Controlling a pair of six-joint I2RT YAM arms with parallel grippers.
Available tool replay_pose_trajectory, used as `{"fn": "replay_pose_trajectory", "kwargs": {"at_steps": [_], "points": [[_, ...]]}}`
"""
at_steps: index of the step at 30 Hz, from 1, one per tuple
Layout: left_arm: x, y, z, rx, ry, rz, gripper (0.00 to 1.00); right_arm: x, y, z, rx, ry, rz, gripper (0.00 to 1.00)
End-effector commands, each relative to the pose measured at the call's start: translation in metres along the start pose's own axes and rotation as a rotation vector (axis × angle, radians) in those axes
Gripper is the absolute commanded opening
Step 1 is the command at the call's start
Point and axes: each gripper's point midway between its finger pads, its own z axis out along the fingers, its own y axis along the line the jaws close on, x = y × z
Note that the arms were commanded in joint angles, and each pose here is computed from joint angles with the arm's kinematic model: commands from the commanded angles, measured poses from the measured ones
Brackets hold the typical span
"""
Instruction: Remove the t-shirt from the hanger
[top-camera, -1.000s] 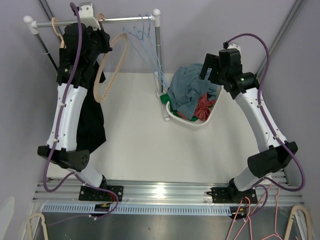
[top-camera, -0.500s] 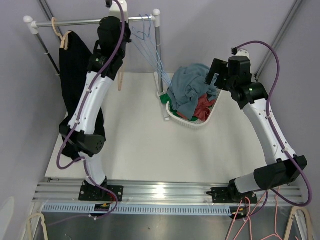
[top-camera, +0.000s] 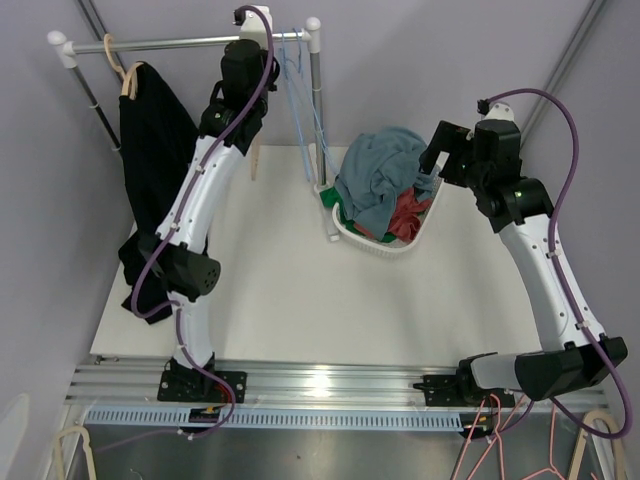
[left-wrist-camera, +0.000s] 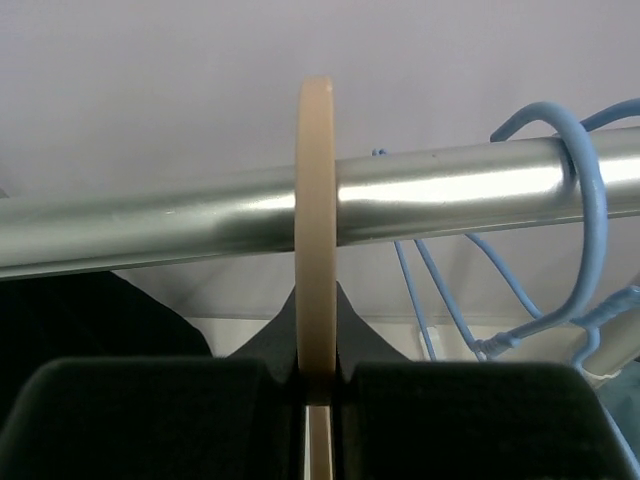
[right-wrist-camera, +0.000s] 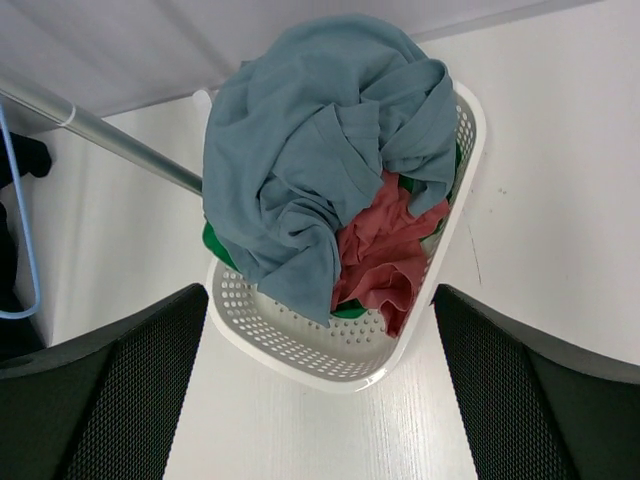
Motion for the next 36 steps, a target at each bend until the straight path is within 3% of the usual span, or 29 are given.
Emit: {"fn": "replay_pose_trajectory", "kwargs": {"at_steps": [1,2,3,4,6,11,13,14,15,16,18,19,25,36], "points": [[-0.03,0.009,-0.029,0.058,-0.025,-0.069,0.01,-0.013,0.006,-0.008,-0.039,-0.05,0.004,0.99],[-0.029,0.007,-0.033,0.077,-0.023,-0.075,0.05,-0.013,0.007,-0.007,-0.04,-0.048,0.005,0.99],[-0.03,0.008,-0.038,0.087,-0.024,-0.074,0.17,-0.012,0.007,-0.007,-0.044,-0.044,0.006,0.99],[-0.052,0.016,-0.054,0.093,-0.073,-0.097,0.21,-0.011,0.007,-0.006,-0.045,-0.039,0.012,0.99],[-0.057,0.021,-0.065,0.102,-0.082,-0.099,0.31,-0.009,0.01,-0.006,-0.06,-0.03,0.017,0.99],[-0.096,0.055,-0.114,0.086,-0.152,-0.121,0.4,-0.01,0.016,-0.009,-0.089,-0.03,0.03,0.99],[-0.098,0.064,-0.125,0.104,-0.156,-0.136,0.5,-0.014,0.022,-0.012,-0.114,-0.028,0.03,1.0],[-0.094,0.067,-0.128,0.11,-0.146,-0.138,0.57,-0.016,0.024,-0.013,-0.122,-0.026,0.027,0.99],[-0.103,0.075,-0.142,0.122,-0.168,-0.146,0.71,-0.015,0.025,-0.011,-0.124,-0.013,0.017,1.0],[-0.085,0.084,-0.138,0.106,-0.13,-0.131,0.8,-0.023,0.028,-0.017,-0.128,-0.019,0.011,0.99],[-0.092,0.102,-0.155,0.086,-0.16,-0.173,0.99,-0.026,0.028,-0.018,-0.128,-0.021,-0.007,0.99],[-0.073,0.114,-0.148,0.062,-0.123,-0.185,0.99,-0.028,0.029,-0.02,-0.132,-0.026,-0.012,0.99],[-0.043,0.179,-0.141,-0.095,-0.032,-0.225,0.99,-0.03,0.036,-0.023,-0.17,-0.027,-0.012,0.99],[-0.042,0.23,-0.112,-0.211,0.009,-0.226,0.99,0.006,0.042,-0.025,-0.224,0.02,-0.004,0.99]]}}
